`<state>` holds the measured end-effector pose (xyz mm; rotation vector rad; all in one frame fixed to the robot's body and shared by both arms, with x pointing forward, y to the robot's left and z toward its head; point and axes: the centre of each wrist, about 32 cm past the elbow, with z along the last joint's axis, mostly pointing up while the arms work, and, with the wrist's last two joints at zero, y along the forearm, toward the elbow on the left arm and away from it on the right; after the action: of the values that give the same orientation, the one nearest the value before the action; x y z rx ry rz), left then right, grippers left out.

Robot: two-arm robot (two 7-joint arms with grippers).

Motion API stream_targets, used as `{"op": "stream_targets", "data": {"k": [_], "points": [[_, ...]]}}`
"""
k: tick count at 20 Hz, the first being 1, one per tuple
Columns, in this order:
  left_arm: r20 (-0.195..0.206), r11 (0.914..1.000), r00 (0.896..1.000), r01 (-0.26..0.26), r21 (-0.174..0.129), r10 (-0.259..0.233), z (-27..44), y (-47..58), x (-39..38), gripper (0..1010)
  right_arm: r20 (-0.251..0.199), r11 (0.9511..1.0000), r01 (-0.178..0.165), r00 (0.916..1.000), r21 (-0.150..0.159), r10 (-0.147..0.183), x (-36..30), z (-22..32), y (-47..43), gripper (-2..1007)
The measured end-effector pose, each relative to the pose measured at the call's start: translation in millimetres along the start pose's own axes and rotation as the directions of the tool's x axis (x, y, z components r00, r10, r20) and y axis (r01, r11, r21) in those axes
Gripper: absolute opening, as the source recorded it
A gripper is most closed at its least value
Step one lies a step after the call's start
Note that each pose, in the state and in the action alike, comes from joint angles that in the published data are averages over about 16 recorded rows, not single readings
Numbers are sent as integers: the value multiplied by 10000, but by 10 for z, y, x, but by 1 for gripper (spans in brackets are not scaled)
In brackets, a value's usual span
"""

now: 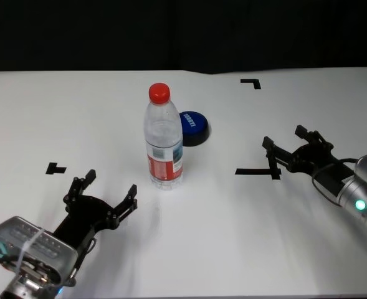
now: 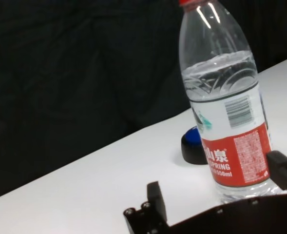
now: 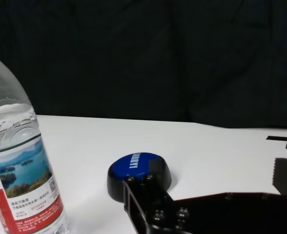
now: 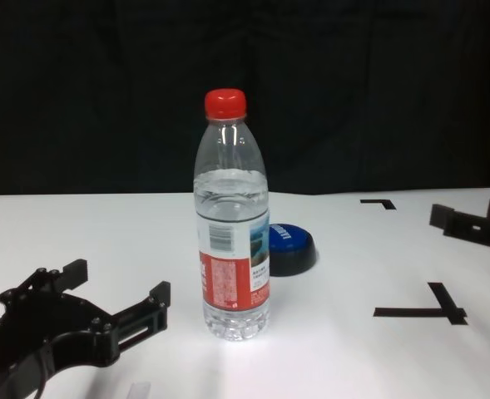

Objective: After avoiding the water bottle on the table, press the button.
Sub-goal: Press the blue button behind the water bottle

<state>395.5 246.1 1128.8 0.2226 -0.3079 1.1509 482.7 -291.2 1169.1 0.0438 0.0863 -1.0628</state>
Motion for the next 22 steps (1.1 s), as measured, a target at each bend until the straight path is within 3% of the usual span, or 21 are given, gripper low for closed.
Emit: {"op": "stream_targets", "data": {"k": [13,22], "points": [[0,10000,10000,0,0,0,0,0,0,1003,165,9976,-532,9984,-447,540,76,100,8,1003],[0,10000,10000,0,-1,0,0,0,0,1003,550,9873,-1235,9901,-998,1295,111,125,85,1003]]}}
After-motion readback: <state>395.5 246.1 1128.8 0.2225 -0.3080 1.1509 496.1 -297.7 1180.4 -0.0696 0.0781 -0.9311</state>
